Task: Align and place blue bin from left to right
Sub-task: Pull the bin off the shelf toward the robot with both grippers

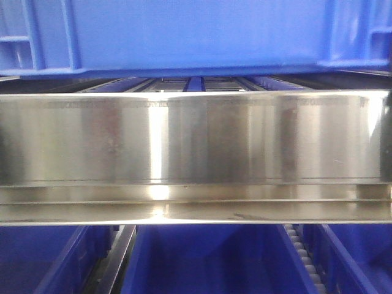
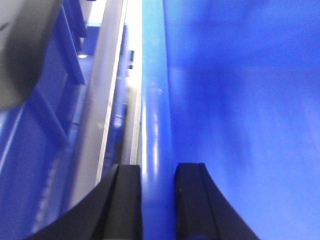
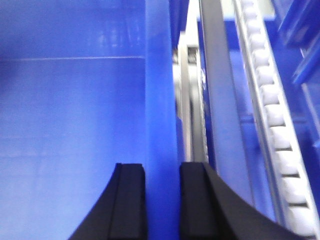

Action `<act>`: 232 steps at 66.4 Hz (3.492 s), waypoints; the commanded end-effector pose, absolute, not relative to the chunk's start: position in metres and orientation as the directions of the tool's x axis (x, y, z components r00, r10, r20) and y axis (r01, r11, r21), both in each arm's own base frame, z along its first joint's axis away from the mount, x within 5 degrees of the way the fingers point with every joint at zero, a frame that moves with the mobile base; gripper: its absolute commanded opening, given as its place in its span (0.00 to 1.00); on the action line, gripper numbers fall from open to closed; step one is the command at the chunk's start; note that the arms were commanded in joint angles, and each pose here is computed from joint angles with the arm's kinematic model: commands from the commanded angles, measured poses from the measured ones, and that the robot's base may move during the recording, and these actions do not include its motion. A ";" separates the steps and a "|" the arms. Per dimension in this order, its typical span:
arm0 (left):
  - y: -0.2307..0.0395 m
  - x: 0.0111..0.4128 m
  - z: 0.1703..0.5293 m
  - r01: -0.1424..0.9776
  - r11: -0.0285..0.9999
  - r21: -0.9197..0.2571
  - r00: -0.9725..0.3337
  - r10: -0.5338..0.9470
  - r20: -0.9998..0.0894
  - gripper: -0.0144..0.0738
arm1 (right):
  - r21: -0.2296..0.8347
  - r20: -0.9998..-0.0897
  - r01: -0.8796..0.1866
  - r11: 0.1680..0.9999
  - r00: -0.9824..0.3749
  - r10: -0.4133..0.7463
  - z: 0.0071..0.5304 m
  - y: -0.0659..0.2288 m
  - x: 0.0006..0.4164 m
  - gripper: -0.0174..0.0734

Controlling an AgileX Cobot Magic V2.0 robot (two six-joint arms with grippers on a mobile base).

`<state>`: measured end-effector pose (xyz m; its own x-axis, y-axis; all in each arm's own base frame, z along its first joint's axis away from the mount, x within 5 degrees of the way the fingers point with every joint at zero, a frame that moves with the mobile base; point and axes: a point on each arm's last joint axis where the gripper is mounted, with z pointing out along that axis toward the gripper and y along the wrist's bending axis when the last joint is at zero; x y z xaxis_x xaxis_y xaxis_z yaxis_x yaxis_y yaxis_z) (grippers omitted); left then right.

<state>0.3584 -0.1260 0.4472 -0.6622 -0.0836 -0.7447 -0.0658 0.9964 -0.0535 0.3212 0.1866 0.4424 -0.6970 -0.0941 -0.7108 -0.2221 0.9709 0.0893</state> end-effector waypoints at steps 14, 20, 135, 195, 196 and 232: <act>-0.121 0.322 0.488 -0.036 0.993 -0.110 -0.586 -0.110 -0.803 0.04 | 0.148 -0.785 -0.226 0.963 -0.619 -0.025 0.479 0.183 0.291 0.11; -0.126 0.313 0.493 -0.049 0.993 -0.109 -0.578 -0.117 -0.807 0.04 | 0.123 -0.801 -0.216 0.969 -0.598 -0.031 0.484 0.186 0.282 0.11; -0.157 0.206 0.477 0.126 0.982 -0.139 -0.406 -0.077 -0.911 0.04 | 0.131 -0.848 -0.245 0.961 -0.530 -0.020 0.464 0.187 0.163 0.11; -0.158 0.209 0.477 0.127 0.985 -0.118 -0.384 -0.061 -0.921 0.04 | 0.132 -0.849 -0.249 0.959 -0.527 -0.020 0.464 0.188 0.163 0.11; -0.158 0.209 0.477 0.127 0.985 -0.118 -0.384 -0.061 -0.921 0.04 | 0.132 -0.849 -0.249 0.959 -0.527 -0.020 0.464 0.188 0.163 0.11; -0.158 0.209 0.477 0.127 0.985 -0.118 -0.384 -0.061 -0.921 0.04 | 0.142 -0.857 -0.265 0.954 -0.515 -0.016 0.466 0.190 0.163 0.11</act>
<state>0.2106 -0.1399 0.4657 -0.4657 -0.0417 -0.8840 -0.0283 0.9991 -0.0322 0.1641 0.1748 0.4520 -0.6102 -0.0512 -0.7906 -0.1352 0.9900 0.0402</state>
